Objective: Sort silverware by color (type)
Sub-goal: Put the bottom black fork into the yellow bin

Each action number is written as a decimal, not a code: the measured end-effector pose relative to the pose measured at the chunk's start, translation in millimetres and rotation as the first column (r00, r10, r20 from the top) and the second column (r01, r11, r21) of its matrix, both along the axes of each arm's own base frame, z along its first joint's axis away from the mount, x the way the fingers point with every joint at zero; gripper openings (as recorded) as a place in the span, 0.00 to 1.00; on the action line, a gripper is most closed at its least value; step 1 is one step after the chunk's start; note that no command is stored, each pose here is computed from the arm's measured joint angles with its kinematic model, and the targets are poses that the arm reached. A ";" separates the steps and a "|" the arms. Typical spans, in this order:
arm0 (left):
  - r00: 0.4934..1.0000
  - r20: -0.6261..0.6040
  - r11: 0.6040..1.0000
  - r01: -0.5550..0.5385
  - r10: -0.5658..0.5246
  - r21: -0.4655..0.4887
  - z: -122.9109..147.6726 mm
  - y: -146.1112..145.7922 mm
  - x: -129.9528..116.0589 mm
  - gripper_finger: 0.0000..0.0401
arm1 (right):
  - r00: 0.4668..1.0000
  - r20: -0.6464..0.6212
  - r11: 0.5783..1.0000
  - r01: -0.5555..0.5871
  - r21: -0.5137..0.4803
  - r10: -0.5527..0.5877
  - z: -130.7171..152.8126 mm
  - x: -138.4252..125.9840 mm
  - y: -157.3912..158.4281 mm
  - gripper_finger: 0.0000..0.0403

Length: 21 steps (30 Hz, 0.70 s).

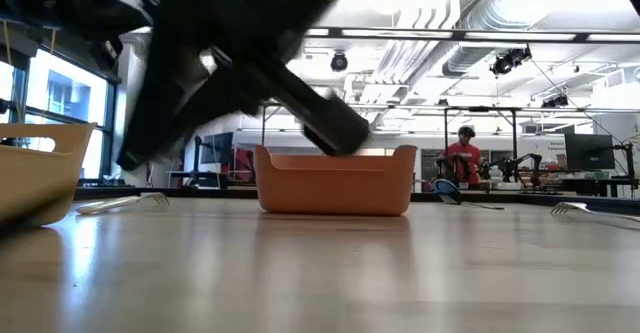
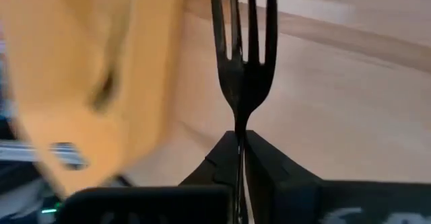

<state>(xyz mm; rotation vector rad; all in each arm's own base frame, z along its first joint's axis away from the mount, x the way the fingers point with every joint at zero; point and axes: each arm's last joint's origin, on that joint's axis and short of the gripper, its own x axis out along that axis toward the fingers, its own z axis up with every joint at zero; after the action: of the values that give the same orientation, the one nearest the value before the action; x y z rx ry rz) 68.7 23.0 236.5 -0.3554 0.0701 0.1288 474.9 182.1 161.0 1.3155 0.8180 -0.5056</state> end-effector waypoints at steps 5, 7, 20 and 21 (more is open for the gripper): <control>0.999 0.027 0.998 -0.038 0.039 -0.041 -8.2 -1.3 -4.8 0.00 | 0.991 0.128 0.999 0.033 -0.010 -0.031 33.0 12.4 2.8 0.00; 0.999 0.013 0.998 -0.043 0.043 -0.046 -10.0 -1.1 -4.6 0.00 | 0.985 0.170 0.999 0.030 -0.021 -0.026 48.4 17.5 0.5 0.00; 0.998 0.014 0.997 -0.064 0.064 -0.031 -9.5 -0.1 -4.1 0.00 | 0.956 0.281 0.996 0.094 -0.007 -0.089 74.7 40.7 -41.9 0.00; 0.998 0.013 0.997 -0.067 0.067 -0.028 -9.5 -0.1 -4.1 0.00 | 0.953 0.291 0.996 0.094 -0.002 -0.089 73.7 42.3 -42.4 0.00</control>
<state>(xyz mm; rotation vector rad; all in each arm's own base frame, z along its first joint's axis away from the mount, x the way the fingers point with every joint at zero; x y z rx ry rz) 64.6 23.0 227.0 -0.3860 0.0458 0.1917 517.2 139.7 234.7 1.3783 0.5098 -0.3778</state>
